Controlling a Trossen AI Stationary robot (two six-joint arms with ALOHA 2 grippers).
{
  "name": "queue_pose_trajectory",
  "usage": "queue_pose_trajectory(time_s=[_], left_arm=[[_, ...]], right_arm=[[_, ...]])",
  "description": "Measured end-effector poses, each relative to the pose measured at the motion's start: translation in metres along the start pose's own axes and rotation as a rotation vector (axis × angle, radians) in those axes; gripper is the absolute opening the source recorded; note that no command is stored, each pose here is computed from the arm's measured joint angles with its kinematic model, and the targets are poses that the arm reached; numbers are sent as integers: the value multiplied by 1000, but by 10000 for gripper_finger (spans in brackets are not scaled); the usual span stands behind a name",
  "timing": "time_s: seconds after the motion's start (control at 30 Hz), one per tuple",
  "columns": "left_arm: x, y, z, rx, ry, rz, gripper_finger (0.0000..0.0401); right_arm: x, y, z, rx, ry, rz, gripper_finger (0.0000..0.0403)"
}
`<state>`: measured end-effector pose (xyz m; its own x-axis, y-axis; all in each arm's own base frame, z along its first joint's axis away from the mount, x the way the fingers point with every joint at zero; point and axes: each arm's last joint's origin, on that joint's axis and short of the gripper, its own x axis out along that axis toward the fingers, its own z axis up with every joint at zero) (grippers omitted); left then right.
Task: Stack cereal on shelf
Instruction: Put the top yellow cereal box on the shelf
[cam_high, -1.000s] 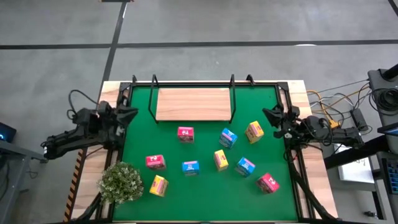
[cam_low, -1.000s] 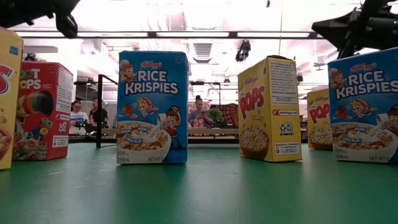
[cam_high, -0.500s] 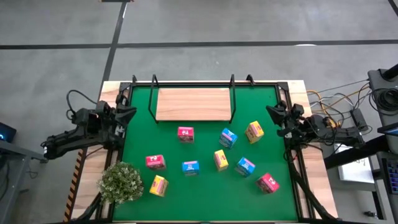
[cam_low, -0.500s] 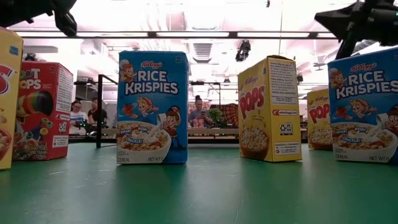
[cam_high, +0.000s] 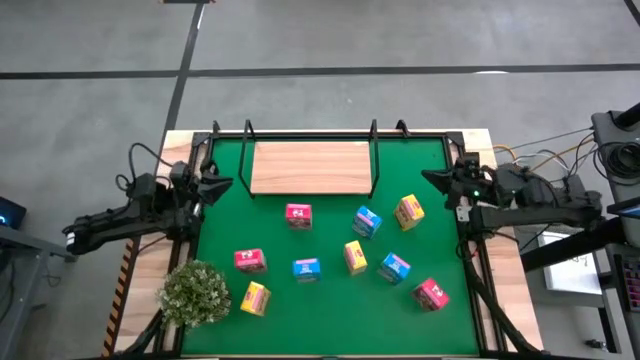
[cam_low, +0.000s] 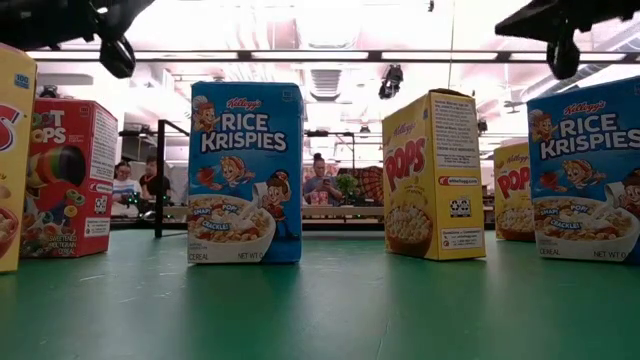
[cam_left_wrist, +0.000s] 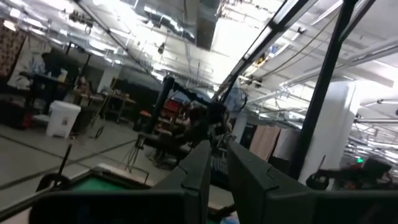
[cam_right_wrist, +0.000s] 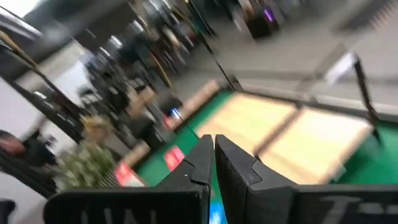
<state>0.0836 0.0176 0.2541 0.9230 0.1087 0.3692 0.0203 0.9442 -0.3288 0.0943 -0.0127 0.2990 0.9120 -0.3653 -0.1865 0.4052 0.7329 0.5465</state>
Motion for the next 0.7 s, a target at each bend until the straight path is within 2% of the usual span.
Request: queue_pose_trajectory(time_s=[0.17,0.33,0.47,0.53,0.7], left_arm=[[6,2,-4,-3,9,4,36],[9,3,-5,6,14,6,36],[10,4,-6,5,25,11,36],[11,4,-7,4,31,14,36],[12,5,-8,3,40,26,36]], right_arm=[[0,11,15,64,222,-205,9],[5,21,24,132,419,-470,9],[13,25,27,117,534,-658,9],[17,26,29,92,563,-697,9],[35,30,29,73,629,-685,24]])
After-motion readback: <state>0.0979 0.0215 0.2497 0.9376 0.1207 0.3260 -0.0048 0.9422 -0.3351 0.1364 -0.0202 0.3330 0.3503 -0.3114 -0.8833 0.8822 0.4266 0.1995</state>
